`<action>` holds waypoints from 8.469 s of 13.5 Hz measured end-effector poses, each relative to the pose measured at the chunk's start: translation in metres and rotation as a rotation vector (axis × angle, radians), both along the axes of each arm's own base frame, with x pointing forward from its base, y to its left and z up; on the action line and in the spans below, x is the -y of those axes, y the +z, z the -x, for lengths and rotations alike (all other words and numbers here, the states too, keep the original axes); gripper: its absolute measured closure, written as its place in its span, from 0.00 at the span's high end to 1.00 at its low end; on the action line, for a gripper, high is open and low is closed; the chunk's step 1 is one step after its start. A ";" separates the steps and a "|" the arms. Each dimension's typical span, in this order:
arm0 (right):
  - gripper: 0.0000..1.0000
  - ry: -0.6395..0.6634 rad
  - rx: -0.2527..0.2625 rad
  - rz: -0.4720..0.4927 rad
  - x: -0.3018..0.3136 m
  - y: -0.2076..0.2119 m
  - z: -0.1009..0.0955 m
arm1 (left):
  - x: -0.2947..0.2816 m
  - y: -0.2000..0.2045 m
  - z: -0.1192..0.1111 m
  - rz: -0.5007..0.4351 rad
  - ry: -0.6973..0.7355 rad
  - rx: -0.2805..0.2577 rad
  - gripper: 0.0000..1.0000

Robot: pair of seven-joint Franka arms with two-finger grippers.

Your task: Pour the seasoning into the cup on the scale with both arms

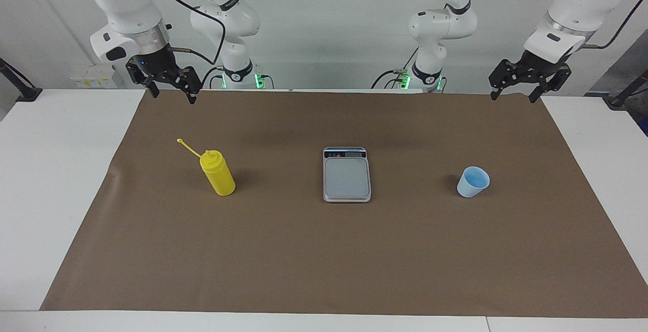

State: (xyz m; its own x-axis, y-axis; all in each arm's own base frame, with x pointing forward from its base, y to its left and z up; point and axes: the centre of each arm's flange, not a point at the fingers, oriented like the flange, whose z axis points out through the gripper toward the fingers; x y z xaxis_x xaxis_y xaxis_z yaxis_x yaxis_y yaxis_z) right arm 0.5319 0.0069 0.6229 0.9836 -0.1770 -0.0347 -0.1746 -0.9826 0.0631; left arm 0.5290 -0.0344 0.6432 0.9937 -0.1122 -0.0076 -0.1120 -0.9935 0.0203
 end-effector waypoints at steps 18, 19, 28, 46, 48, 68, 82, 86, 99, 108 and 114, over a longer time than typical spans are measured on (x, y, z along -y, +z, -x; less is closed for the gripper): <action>1.00 0.000 0.000 0.000 0.000 0.000 0.000 | -0.041 -0.245 -0.020 0.004 0.251 0.017 1.00; 1.00 0.000 0.000 0.000 0.000 0.000 0.000 | -0.043 -0.255 -0.020 0.005 0.259 0.018 1.00; 1.00 0.000 0.000 0.000 0.000 0.000 0.000 | -0.038 -0.311 -0.031 0.014 0.294 0.030 1.00; 1.00 0.000 0.000 0.000 0.000 0.000 0.000 | -0.013 -0.192 -0.062 0.012 0.035 -0.074 0.05; 1.00 0.000 0.000 0.000 0.000 0.000 0.000 | 0.024 -0.178 -0.059 0.017 -0.010 -0.094 0.05; 1.00 0.113 -0.044 -0.006 0.008 -0.016 0.007 | 0.323 -0.264 -0.006 0.113 0.291 -0.053 0.05; 1.00 0.419 0.072 -0.141 0.087 -0.076 0.040 | 0.330 -0.274 -0.007 0.070 0.225 0.027 0.05; 1.00 0.607 0.231 -0.247 0.132 -0.115 0.060 | 0.332 -0.275 -0.006 0.069 0.221 0.028 0.33; 1.00 0.940 0.700 -0.537 0.186 -0.281 0.073 | 0.181 -0.144 -0.036 0.010 0.107 0.078 1.00; 1.00 0.990 0.985 -0.669 0.150 -0.390 0.063 | 0.053 -0.076 -0.024 -0.027 -0.013 0.050 1.00; 1.00 0.977 1.089 -0.718 0.093 -0.378 0.035 | 0.034 -0.017 -0.018 -0.030 -0.011 0.022 1.00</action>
